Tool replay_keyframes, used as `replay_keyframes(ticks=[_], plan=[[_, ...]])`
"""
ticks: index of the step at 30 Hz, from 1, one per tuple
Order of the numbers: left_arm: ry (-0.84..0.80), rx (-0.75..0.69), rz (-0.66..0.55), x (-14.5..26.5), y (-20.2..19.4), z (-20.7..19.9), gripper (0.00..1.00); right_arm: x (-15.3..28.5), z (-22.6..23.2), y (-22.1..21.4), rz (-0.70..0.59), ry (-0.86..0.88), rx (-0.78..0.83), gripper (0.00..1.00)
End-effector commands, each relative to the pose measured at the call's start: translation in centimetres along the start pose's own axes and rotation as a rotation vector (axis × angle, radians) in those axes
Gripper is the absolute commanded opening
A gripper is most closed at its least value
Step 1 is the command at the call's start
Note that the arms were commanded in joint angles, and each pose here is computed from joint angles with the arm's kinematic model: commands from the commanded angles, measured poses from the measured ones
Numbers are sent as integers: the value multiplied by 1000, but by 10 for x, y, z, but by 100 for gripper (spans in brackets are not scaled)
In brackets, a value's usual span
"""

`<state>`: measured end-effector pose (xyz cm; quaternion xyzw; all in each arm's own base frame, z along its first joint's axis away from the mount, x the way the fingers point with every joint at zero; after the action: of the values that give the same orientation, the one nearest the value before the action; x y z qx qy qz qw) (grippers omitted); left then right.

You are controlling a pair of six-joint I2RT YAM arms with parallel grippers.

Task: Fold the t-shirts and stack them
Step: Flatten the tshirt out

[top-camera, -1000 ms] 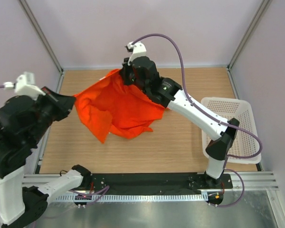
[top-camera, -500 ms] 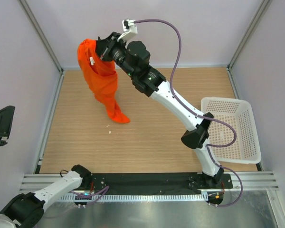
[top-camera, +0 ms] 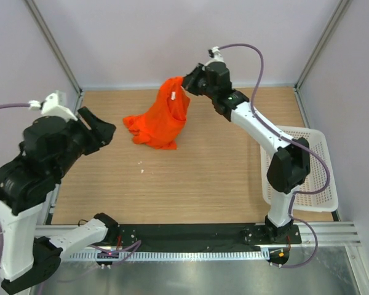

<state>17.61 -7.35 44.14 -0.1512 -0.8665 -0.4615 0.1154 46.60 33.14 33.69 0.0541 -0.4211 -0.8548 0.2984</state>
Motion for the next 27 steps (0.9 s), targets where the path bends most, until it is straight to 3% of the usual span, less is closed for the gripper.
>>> replay_keyframes(ticks=[1,5,9,12,15,18,22,27], plan=[[-6,-21,121,-32,-28,-11,67,43,-15,47,-82,11,6,1],[-83,-25,246,-56,-54,-33,72,41,-119,71,-29,-161,6,5],[-114,-17,326,-75,-74,-42,73,20,-216,60,143,-334,-16,37],[-85,-39,359,-84,-83,-39,73,29,-235,51,259,-476,75,52],[-56,-51,389,-91,-92,-34,73,39,-226,50,276,-550,200,64],[-18,-55,426,-100,-106,-26,73,50,-208,35,285,-570,274,63],[21,-35,504,-109,-132,-15,72,37,-159,-52,402,-436,346,64],[23,-7,586,-112,-151,-13,70,24,-147,-110,473,-444,366,62]])
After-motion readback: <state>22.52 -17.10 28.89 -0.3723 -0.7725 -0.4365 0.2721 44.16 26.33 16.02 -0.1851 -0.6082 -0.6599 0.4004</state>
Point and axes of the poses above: each gripper's point midway between its finger pads, its own x axis back along the fingers, its own z axis along the line the jaws close on, y = z × x, the point moved 2 cm from there along x, back along the fingers, and after that the axes turned 4 degrees about x, right-handed, at the moved point
